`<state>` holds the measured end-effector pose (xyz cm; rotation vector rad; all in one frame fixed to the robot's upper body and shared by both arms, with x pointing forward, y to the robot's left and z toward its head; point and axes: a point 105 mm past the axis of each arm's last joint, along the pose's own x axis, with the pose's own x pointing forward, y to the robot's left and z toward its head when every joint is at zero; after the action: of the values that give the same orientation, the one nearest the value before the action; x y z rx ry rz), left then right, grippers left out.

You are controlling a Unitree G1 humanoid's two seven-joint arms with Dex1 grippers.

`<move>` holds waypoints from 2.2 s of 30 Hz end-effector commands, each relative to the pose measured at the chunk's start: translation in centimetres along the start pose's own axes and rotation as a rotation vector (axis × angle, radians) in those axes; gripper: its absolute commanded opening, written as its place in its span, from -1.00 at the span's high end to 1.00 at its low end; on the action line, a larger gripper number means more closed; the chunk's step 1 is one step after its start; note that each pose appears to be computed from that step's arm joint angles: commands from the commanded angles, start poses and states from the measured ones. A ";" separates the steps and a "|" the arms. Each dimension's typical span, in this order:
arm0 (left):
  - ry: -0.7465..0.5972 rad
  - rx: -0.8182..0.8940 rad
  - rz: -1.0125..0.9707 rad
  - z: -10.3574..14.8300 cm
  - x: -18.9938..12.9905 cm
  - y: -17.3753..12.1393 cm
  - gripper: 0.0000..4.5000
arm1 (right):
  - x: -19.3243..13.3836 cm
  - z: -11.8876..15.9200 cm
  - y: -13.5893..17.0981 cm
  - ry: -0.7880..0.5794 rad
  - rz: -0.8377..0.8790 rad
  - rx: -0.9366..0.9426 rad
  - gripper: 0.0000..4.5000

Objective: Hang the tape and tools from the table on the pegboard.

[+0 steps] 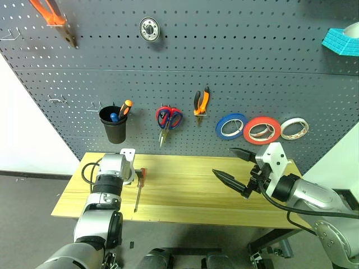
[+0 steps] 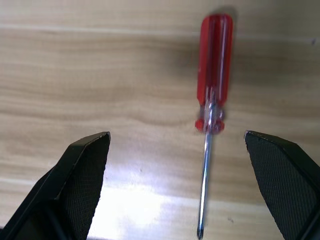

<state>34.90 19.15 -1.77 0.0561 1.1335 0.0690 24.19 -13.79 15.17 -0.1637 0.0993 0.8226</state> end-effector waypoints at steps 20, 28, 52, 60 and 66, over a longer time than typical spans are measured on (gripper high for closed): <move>-0.002 -0.046 -0.028 -0.6 2.9 -0.7 -0.99 | -0.7 1.0 0.7 -0.014 -0.004 -0.028 -1.00; -0.037 -0.029 -0.026 -0.1 3.1 -0.6 -0.99 | -0.8 0.9 0.8 -0.004 0.000 -0.022 -1.00; -0.073 -0.043 -0.049 -0.7 4.1 -1.4 -0.99 | -1.4 0.7 1.4 0.024 0.004 -0.003 -1.00; -0.065 -0.034 -0.057 -1.2 4.3 -1.9 -0.99 | -2.0 0.6 1.7 0.044 0.004 0.008 -1.00; -0.045 -0.028 -0.060 -2.0 4.6 -1.9 -0.99 | -2.6 0.4 2.2 0.066 0.009 0.029 -1.00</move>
<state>35.57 17.51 -6.50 -0.0109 1.0719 0.0294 21.18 -14.41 14.60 -0.1368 0.2147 0.8114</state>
